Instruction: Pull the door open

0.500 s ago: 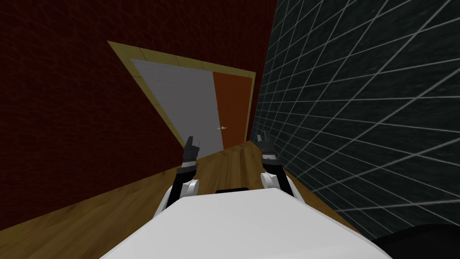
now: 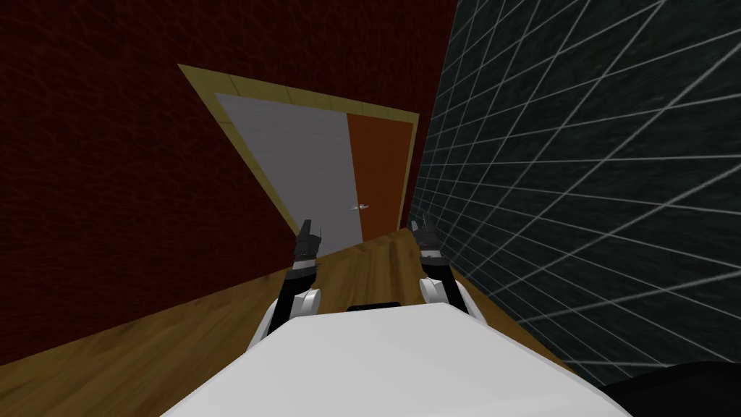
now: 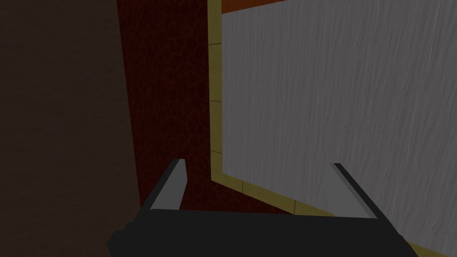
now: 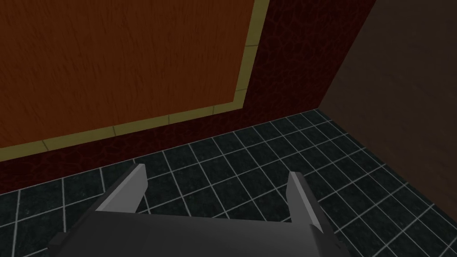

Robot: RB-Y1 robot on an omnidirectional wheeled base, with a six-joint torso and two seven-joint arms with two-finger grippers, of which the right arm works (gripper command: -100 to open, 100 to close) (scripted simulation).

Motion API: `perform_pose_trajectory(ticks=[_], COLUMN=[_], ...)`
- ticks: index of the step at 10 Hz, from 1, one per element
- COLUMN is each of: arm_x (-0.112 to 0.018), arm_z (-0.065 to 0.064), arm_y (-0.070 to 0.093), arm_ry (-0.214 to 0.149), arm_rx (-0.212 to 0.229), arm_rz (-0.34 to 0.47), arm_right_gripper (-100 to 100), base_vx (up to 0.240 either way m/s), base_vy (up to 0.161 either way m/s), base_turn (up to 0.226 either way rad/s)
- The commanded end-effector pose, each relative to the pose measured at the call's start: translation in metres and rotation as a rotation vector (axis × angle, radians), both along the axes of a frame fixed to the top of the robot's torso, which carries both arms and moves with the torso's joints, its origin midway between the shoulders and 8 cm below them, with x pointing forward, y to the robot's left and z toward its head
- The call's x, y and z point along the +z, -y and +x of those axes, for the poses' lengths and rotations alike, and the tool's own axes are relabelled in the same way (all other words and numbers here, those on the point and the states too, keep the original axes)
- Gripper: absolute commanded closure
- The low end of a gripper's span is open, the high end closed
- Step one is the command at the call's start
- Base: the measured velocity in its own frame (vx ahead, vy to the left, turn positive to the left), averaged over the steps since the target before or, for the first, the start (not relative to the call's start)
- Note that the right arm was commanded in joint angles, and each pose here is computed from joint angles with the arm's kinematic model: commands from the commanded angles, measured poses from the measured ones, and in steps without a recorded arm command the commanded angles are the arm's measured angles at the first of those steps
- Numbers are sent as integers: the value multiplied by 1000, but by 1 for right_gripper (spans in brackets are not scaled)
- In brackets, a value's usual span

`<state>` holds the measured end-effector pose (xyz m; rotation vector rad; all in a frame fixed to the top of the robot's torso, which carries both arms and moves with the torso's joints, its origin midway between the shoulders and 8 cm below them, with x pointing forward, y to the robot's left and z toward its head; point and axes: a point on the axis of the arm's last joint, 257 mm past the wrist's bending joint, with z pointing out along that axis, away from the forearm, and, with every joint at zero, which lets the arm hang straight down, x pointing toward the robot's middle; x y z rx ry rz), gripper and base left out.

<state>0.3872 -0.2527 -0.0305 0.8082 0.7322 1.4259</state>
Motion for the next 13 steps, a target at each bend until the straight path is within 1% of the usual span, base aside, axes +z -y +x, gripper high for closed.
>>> perform_pose_trajectory(ticks=[1,3,7,13], arm_x=[-9,-20,-45,-87], arm_z=[6,10,21,38], arm_y=[0,1,6,16], arm_ry=[-14,-29,-67,-130], arm_rx=[2,5,8,8], arm_rz=[-7,-15,-31,-54], arm_right_gripper=[-100,-100,-100,-100], base_vx=[86,72,82,96], base_vy=[9,12,24,22], base_turn=[51,54,63,72])
